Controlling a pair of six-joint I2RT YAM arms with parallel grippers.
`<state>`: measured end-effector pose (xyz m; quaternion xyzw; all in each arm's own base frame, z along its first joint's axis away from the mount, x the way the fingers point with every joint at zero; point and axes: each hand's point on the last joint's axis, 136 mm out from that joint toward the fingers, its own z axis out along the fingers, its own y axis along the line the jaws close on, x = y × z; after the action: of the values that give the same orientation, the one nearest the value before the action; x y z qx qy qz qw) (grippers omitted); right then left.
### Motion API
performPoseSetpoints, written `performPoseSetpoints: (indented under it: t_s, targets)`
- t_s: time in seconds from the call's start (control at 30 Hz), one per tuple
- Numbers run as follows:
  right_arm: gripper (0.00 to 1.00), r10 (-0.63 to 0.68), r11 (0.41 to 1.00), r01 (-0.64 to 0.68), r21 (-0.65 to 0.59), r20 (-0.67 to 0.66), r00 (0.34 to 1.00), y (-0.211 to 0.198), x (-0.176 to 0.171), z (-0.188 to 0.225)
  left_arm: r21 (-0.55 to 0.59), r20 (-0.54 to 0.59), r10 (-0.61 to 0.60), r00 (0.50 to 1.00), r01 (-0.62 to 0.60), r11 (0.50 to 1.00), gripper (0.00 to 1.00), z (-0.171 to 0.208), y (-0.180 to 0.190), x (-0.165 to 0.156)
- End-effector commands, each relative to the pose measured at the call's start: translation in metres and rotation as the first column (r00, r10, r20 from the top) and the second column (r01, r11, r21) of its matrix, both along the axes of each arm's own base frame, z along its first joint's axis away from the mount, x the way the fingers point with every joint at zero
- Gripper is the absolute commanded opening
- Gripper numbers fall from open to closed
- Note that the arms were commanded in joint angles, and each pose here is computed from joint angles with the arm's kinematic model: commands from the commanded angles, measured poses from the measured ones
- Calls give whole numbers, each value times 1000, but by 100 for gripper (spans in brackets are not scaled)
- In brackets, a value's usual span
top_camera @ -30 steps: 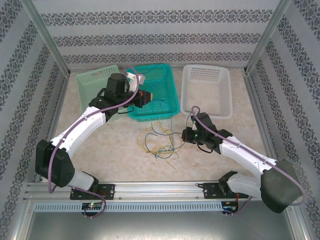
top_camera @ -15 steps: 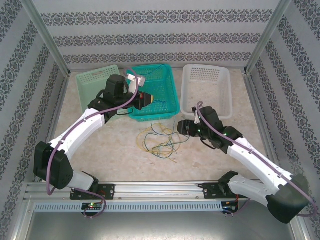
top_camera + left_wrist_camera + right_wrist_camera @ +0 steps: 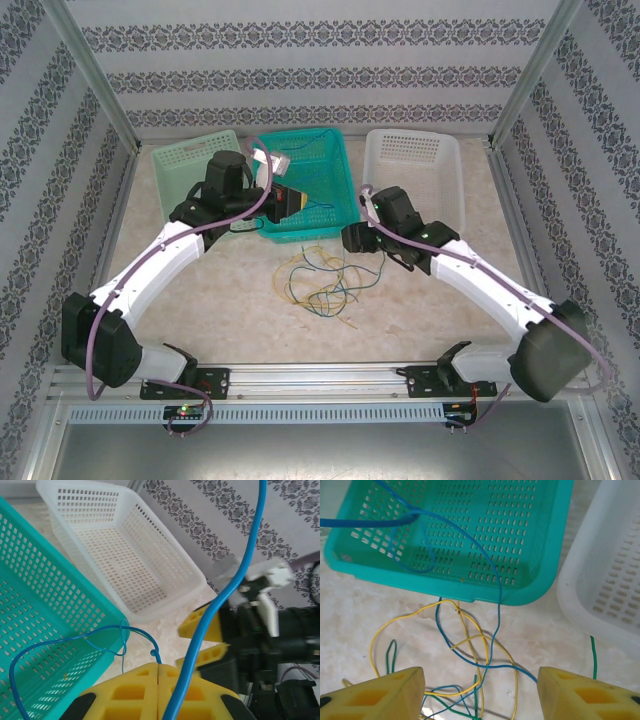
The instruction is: Untangle the cables
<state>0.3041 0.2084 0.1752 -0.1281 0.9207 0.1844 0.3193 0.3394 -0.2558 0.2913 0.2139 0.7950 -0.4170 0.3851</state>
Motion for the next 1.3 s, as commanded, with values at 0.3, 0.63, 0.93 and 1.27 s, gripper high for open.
performPoseSetpoints:
  t_s: [0.3,0.63,0.93,1.27]
  targets:
    - [66,7,1000,-2,-25,184,983,3,51,15,-11,-11,-122,993,121,993,0,-2,-6,-28]
    - [63,143,988,-150,26,186,972,19,53,5,-47,1,-157,988,157,986,1,8,-8,-37]
    - [58,76,990,-101,97,236,969,1,34,20,-37,0,-114,993,114,993,1,8,-3,-33]
    - [59,89,994,-100,36,225,970,-3,28,-8,-180,4,-109,994,108,978,0,30,-6,-26]
